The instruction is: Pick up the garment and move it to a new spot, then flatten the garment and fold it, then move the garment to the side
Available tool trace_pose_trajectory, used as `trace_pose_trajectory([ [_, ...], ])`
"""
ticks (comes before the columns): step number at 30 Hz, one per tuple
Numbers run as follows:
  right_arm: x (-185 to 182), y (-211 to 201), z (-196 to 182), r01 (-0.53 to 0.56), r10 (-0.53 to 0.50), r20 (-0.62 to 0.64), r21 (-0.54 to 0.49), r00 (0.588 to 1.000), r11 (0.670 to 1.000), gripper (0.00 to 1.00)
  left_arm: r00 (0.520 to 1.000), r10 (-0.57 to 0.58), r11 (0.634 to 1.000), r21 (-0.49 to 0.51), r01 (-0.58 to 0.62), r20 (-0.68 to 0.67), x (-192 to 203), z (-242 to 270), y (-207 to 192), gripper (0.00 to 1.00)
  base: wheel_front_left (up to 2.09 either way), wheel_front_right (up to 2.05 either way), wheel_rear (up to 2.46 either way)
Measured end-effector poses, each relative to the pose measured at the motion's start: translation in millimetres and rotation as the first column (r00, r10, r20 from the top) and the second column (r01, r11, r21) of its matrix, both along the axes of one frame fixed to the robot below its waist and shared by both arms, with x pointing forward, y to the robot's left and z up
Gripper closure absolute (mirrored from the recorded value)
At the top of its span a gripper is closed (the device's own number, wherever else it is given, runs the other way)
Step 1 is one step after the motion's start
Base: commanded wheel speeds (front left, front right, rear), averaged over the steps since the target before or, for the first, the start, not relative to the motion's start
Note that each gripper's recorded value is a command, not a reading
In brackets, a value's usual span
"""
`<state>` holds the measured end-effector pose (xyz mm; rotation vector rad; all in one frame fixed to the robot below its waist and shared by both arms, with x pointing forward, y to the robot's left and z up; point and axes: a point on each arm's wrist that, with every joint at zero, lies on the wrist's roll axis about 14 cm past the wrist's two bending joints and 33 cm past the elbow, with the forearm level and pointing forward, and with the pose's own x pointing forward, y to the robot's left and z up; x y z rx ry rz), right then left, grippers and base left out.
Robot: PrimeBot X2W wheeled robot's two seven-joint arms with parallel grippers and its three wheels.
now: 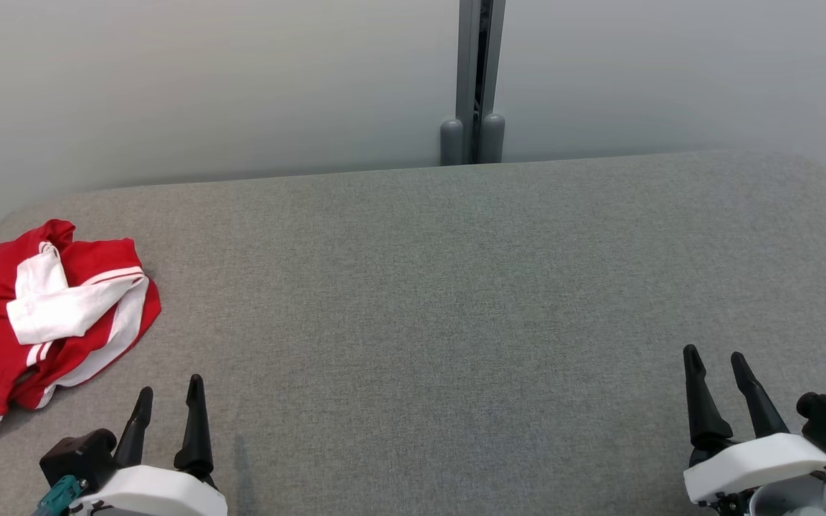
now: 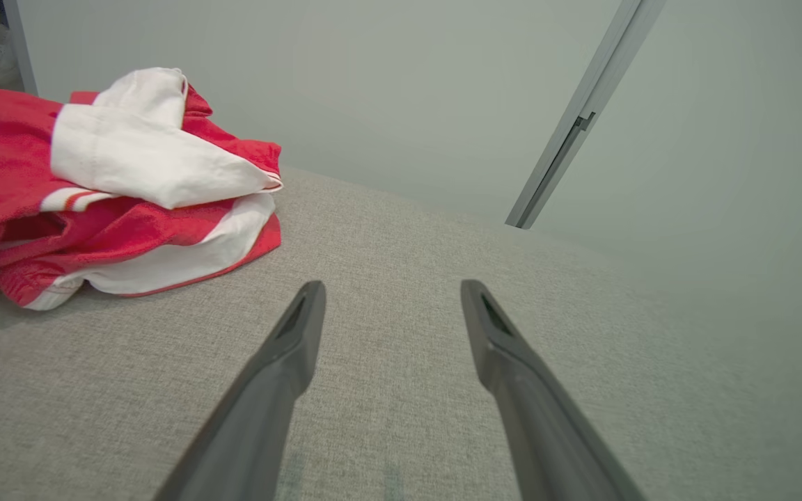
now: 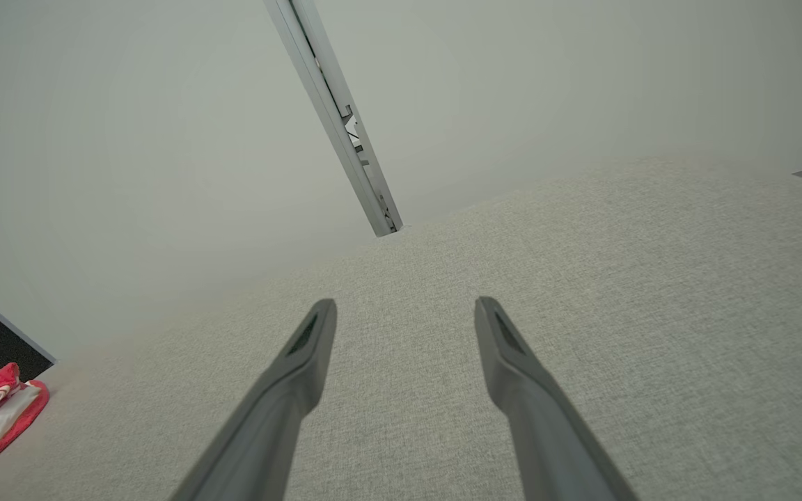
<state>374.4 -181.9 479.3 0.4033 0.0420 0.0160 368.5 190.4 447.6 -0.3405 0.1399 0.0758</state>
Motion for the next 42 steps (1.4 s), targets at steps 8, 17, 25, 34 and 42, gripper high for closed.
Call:
trace_pose_trajectory([
  [8,-0.1,0.6,-1.2,-0.009,0.009,0.004,-0.068,1.000,0.998,0.00,1.000,-0.004,0.998,0.059,0.004,0.007,-1.5,0.5,2.7,0.00,0.00,0.00,0.00],
  [17,-0.6,1.1,-1.7,-0.019,0.021,0.012,-0.148,1.000,0.989,0.00,1.000,-0.005,0.991,0.135,0.003,0.009,-3.6,0.0,6.2,0.00,0.00,0.00,0.00],
  [25,-1.9,1.4,-2.4,-0.025,0.029,0.016,-0.206,0.999,0.978,0.00,1.000,-0.020,0.982,0.189,0.018,0.010,-4.5,-0.8,4.8,0.00,0.00,0.00,0.00],
  [34,-2.6,0.3,-2.9,-0.027,0.034,0.022,-0.261,0.999,0.965,0.00,0.999,-0.033,0.968,0.248,0.030,0.010,-5.2,-2.1,4.5,0.00,0.00,0.00,0.00],
  [42,1.1,13.1,-5.8,-0.072,0.082,0.019,-0.311,0.996,0.948,0.00,1.000,-0.025,0.956,0.293,0.022,0.005,-8.9,-4.6,10.0,0.00,0.00,0.00,0.00],
])
